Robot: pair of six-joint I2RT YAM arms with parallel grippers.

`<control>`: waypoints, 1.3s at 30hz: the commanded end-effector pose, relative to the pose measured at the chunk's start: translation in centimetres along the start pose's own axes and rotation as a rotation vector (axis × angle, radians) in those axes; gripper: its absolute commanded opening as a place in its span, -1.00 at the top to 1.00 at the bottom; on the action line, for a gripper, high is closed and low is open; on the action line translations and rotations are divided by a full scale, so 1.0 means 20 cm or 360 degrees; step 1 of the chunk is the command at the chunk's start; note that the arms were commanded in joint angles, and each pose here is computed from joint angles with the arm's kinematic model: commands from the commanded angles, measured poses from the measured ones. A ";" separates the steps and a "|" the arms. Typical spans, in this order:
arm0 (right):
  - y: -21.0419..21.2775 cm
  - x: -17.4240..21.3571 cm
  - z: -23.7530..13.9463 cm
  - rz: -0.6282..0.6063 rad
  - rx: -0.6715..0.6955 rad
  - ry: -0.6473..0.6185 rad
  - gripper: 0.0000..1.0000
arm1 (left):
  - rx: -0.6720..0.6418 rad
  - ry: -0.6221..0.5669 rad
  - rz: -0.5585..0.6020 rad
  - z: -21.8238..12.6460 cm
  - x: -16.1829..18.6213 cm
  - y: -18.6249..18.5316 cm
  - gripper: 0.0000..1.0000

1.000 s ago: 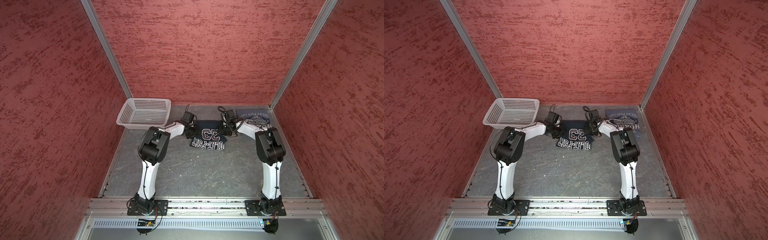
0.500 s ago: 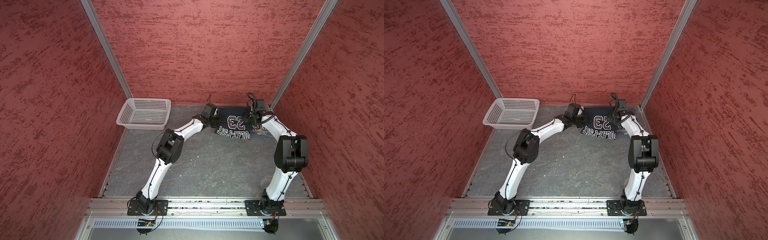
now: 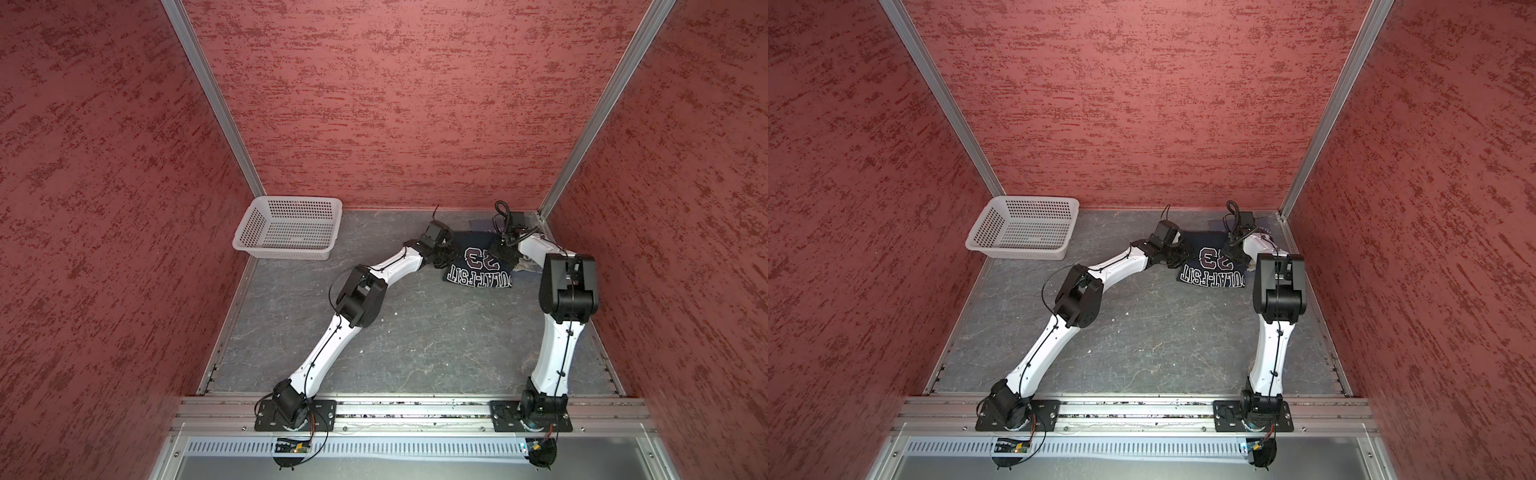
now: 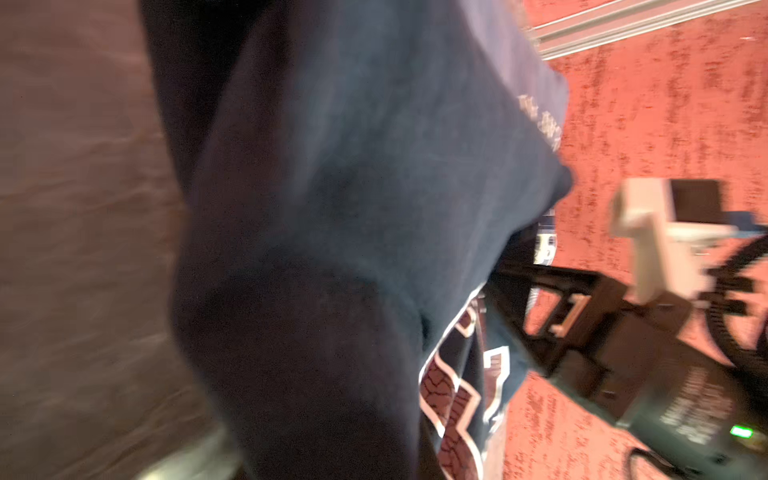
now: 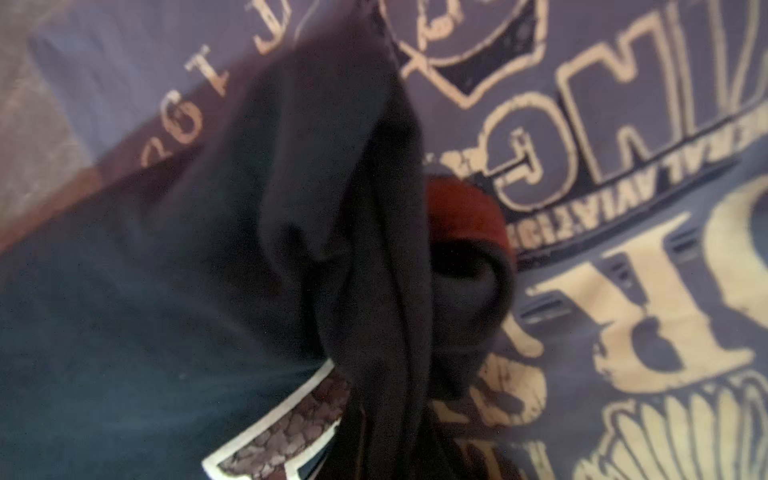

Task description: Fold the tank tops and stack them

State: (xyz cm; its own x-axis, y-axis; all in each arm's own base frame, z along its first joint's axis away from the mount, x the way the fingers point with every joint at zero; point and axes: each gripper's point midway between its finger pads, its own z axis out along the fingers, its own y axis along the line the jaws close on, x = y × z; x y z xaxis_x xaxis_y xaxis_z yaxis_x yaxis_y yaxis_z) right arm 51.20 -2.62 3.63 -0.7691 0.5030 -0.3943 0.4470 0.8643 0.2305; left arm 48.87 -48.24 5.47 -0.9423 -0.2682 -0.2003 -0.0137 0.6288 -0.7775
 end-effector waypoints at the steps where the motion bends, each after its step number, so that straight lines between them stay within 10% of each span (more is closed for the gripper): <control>1: 0.07 0.08 0.03 -0.0060 -0.0025 0.0084 0.95 | -0.0124 -0.0090 -0.0006 -0.17 -0.07 0.05 1.00; 16: 0.44 -0.02 -0.46 -0.0279 -0.0173 -0.0130 0.96 | -0.0050 -0.0417 -0.0087 -0.76 -0.13 0.04 1.00; 35: 0.17 -0.36 -0.35 -0.0254 0.0021 -0.0220 0.94 | 0.0096 -0.0333 -0.0164 -0.31 -0.19 -0.12 1.00; 39: 0.16 -0.38 -0.24 -0.0258 0.0039 -0.0200 0.59 | 0.0069 -0.0299 -0.0210 -0.19 -0.18 -0.06 0.83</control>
State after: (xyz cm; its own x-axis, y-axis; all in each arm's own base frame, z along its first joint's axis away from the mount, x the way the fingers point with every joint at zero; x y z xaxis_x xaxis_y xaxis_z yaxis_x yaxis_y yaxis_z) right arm 54.78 -0.41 11.28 -0.8097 0.3480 -0.4726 0.2827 0.9369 0.2055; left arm 50.49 -45.26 10.09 -0.8567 -0.4637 -0.2257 -0.0773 0.5483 -0.8327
